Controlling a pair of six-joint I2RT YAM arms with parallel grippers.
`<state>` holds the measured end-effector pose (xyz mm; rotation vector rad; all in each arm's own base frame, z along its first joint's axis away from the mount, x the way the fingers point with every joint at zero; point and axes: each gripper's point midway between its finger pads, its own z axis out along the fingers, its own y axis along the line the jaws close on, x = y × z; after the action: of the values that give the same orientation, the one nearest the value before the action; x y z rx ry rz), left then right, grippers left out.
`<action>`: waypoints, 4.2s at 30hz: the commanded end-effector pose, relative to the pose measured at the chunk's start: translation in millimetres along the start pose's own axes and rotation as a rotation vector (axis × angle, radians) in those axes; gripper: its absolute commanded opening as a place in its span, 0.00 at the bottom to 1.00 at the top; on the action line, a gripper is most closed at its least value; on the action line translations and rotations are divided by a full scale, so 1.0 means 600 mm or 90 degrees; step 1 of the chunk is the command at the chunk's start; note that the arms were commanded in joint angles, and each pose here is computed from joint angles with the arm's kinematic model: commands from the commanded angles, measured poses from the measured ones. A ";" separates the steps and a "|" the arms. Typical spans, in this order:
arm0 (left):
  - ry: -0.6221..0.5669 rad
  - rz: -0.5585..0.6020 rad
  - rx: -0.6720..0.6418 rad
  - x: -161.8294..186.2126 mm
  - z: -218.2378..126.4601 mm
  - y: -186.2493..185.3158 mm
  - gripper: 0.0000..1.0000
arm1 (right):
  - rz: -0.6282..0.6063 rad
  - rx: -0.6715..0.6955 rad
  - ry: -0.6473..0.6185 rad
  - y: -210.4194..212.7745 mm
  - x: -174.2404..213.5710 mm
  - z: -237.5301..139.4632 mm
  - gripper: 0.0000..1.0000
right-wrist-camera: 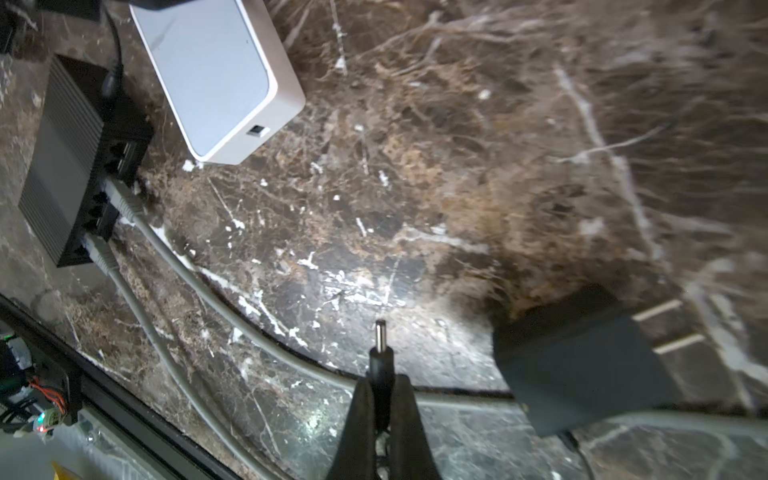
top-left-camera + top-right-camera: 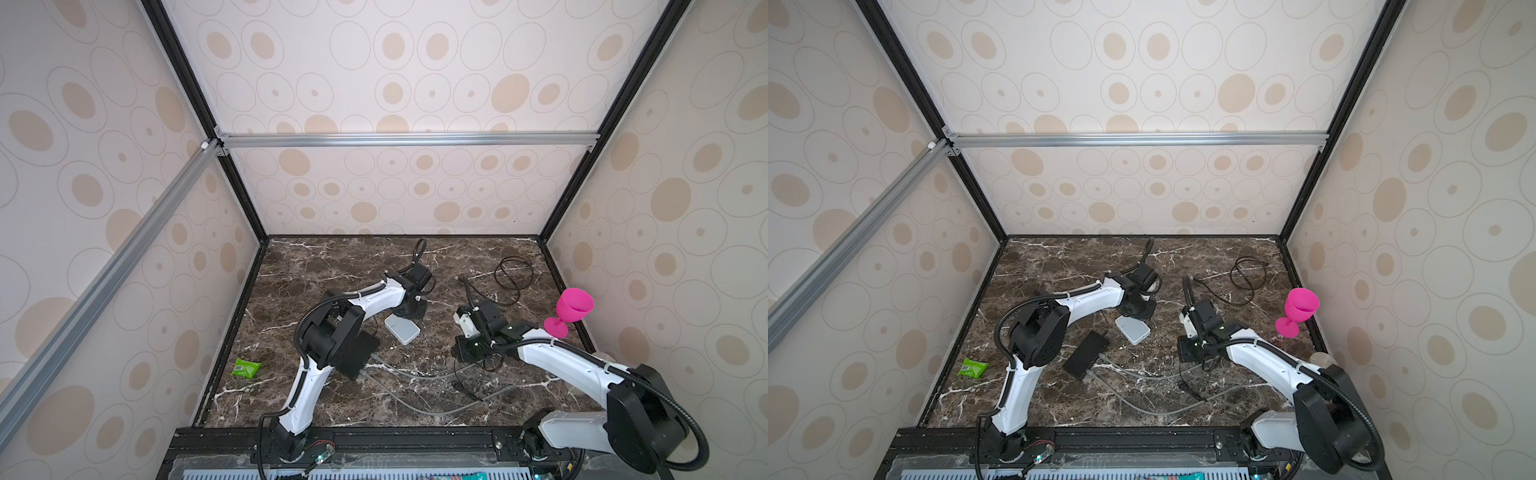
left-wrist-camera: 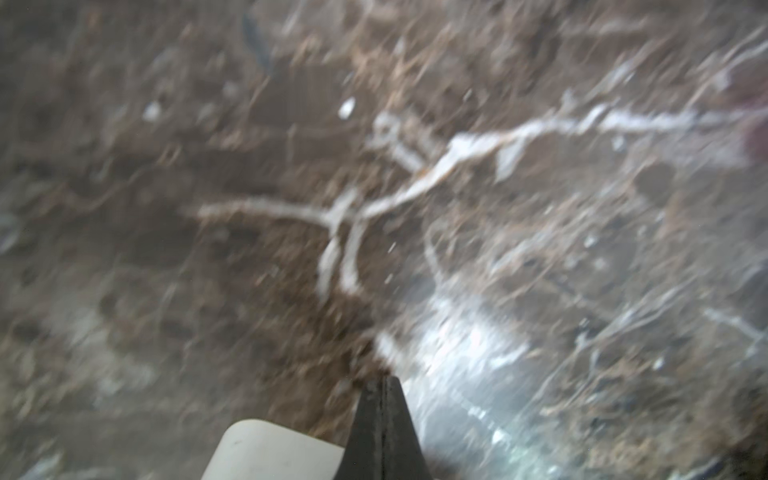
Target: Insert the plug into the switch port
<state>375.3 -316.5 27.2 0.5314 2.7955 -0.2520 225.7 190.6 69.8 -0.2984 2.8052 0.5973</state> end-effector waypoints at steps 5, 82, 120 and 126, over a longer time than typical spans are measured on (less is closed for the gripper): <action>-0.089 -0.044 0.071 -0.057 -0.109 -0.006 0.37 | -0.061 -0.031 -0.052 0.053 -0.067 -0.036 0.00; 0.042 -0.063 0.195 0.108 -0.009 0.026 0.34 | -0.287 -0.017 0.127 0.065 -0.071 0.116 0.00; 0.077 -0.047 0.203 0.153 0.025 0.015 0.32 | -0.300 -0.044 0.082 0.077 -0.090 0.136 0.00; 0.093 -0.040 0.223 0.178 0.030 0.002 0.32 | -0.303 -0.047 0.075 0.084 -0.102 0.135 0.00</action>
<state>351.1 -290.1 29.7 0.4583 2.6850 -0.7774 263.1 254.4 20.8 -1.0012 2.8025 0.5281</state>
